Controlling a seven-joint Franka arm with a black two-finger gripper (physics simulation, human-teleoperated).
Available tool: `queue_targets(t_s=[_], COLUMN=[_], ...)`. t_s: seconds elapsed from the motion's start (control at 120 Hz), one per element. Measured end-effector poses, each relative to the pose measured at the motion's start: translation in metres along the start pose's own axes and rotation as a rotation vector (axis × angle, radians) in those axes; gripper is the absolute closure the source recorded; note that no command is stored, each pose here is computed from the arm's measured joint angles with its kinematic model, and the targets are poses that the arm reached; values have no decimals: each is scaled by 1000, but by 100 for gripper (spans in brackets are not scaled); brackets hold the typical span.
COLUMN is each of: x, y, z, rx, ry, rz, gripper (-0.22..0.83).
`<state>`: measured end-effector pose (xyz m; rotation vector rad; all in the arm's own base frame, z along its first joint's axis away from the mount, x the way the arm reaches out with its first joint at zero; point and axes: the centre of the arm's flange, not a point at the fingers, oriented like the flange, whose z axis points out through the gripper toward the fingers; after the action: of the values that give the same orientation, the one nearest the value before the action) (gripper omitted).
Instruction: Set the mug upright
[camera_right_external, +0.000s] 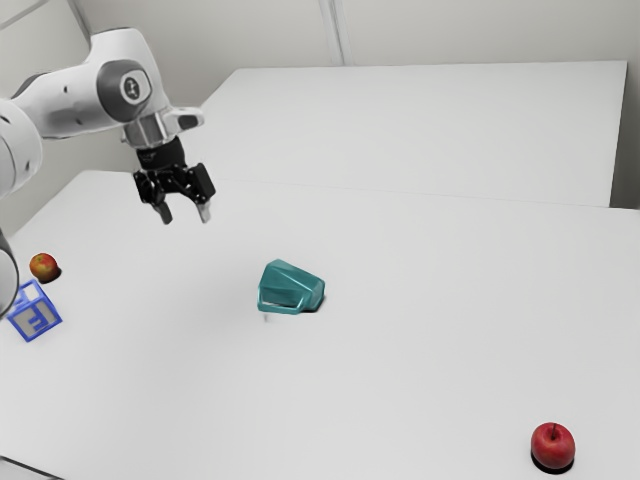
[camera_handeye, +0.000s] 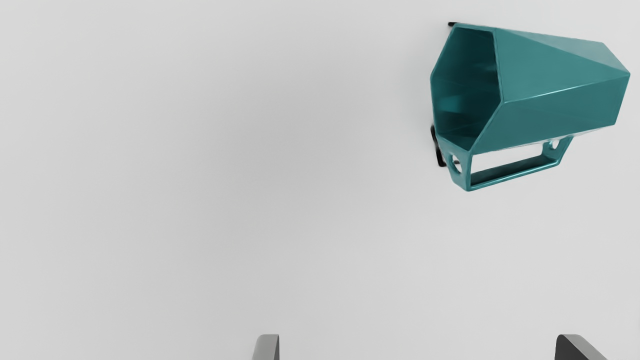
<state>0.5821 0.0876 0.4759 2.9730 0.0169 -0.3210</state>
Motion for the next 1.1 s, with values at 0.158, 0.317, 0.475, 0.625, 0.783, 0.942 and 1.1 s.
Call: queue_targets(t_s=[0.158, 0.317, 0.475, 0.625, 0.783, 0.942, 1.1], x=[7, 29, 38, 47, 47, 46, 45], y=[-13, -16, -22, -21, -21, -20, -16], z=[45, 79, 110, 130, 142, 156, 170], rx=[-98, -175, -257, -329, -416, -505, -583], ry=[33, 109, 159, 203, 242, 260, 268], rz=[14, 32, 29, 30, 18, 0, -10], gripper=[0, 0, 0, 0, 0, 0, 0])
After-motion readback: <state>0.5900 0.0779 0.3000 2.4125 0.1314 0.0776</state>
